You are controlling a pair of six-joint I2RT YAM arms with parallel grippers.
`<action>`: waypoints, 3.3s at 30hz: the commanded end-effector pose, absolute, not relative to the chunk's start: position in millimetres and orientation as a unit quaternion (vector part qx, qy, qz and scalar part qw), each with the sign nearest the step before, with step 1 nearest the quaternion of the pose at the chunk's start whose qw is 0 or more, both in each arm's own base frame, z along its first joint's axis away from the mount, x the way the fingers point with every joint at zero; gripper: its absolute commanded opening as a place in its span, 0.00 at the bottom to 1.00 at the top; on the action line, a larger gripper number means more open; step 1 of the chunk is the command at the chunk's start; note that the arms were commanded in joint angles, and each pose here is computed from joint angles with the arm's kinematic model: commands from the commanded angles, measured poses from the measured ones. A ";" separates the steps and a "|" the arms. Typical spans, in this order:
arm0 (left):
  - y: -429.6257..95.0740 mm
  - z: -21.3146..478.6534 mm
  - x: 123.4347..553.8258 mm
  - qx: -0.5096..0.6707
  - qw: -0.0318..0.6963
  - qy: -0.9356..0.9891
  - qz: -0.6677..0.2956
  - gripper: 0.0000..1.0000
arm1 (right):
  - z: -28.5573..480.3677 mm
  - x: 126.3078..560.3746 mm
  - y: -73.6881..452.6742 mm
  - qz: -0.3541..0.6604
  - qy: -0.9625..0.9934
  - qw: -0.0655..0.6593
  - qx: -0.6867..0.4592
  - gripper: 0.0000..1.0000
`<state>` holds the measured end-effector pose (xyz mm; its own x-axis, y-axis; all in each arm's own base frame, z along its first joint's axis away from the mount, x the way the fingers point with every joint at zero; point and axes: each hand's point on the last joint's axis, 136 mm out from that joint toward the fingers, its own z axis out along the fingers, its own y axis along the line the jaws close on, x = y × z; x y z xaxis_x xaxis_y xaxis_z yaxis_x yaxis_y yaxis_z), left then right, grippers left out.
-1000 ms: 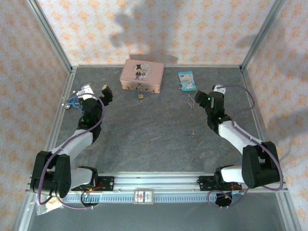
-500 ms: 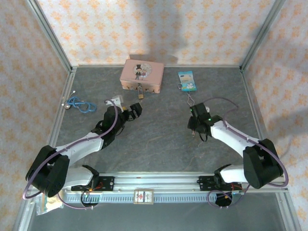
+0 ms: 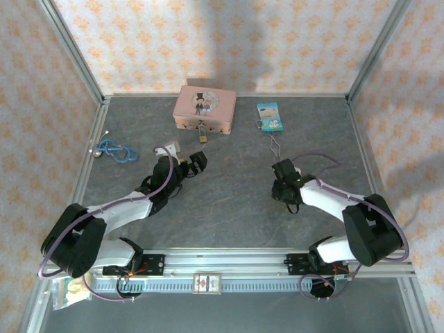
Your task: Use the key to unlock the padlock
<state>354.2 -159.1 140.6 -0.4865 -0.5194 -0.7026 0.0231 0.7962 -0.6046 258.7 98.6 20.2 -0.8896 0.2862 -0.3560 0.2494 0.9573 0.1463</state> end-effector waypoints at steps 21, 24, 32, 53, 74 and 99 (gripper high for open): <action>-187.5 190.6 337.5 -0.214 0.466 0.728 -0.455 0.96 | 110.0 291.4 186.8 0.252 0.924 0.280 -0.067 0.00; -197.4 199.6 332.3 -0.219 0.460 0.711 -0.484 0.94 | 134.4 285.7 213.7 0.330 0.892 0.287 -0.113 0.00; -228.8 217.8 323.2 -0.200 0.440 0.688 -0.542 0.87 | 179.6 265.8 256.5 0.473 0.812 0.280 -0.195 0.00; -276.2 204.4 303.5 -0.167 0.352 0.684 -0.617 0.69 | 192.2 258.7 277.7 0.497 0.761 0.292 -0.298 0.00; -296.0 203.6 303.3 -0.156 0.344 0.687 -0.621 0.01 | 195.5 254.5 283.4 0.509 0.753 0.289 -0.300 0.00; -254.1 262.8 291.5 -0.135 0.506 0.597 -0.607 0.00 | 274.9 254.8 282.9 0.634 0.649 0.405 -0.116 0.44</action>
